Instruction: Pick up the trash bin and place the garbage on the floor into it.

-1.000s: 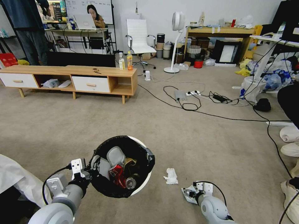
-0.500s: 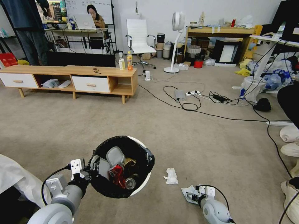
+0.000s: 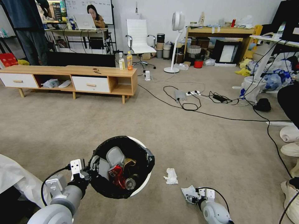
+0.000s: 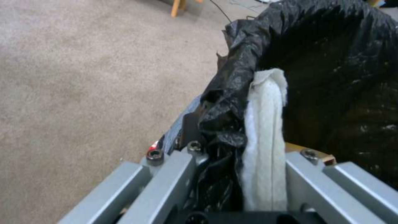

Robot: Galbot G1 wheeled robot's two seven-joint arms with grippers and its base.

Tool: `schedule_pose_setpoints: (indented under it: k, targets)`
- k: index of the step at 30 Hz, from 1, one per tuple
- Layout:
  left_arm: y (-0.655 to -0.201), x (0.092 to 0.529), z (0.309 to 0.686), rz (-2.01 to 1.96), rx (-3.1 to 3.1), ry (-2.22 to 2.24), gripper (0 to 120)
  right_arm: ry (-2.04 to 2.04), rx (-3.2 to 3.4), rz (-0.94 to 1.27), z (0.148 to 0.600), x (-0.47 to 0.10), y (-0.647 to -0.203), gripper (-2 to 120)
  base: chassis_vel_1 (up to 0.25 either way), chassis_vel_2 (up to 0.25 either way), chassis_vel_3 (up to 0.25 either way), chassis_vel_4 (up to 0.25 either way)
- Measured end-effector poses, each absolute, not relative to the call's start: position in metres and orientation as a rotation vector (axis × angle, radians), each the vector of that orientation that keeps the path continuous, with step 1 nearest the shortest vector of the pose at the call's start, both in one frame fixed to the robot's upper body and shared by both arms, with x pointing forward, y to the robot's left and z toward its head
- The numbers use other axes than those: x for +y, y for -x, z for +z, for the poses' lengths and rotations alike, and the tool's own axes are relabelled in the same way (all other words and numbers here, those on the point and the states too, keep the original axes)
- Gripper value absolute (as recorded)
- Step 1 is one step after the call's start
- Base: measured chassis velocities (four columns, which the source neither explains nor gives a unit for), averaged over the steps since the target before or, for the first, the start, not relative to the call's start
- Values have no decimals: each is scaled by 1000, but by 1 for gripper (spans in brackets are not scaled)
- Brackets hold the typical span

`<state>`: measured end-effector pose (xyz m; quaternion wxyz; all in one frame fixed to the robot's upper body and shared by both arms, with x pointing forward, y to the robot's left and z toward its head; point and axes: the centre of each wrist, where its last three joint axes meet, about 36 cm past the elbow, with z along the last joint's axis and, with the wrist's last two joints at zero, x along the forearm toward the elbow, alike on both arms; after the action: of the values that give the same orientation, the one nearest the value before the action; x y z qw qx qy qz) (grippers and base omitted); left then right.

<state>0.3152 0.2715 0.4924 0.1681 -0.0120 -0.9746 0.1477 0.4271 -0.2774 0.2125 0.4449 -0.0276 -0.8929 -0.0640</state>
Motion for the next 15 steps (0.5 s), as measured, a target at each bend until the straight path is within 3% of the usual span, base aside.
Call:
schedule_pose_setpoints:
  k: [1,3,7,11,15]
  targets:
    - [-315,271,492,420,-2772,34,6,67,-2214,-158,212,-278,-427,78,0,0,0,0]
    - [-315,271,492,419,-2772,34,6,66,-2215,-158,212,-278,-427,76,0,0,0,0]
    - [-315,270,491,419,-2770,34,6,64,-2222,-156,213,-278,-427,56,0,0,0,0]
    - [-314,269,491,420,-2770,34,6,64,-2224,-155,213,-278,-427,48,0,0,0,0]
    - [-313,269,491,418,-2769,34,6,64,-2231,-151,213,-279,-427,31,0,0,0,0]
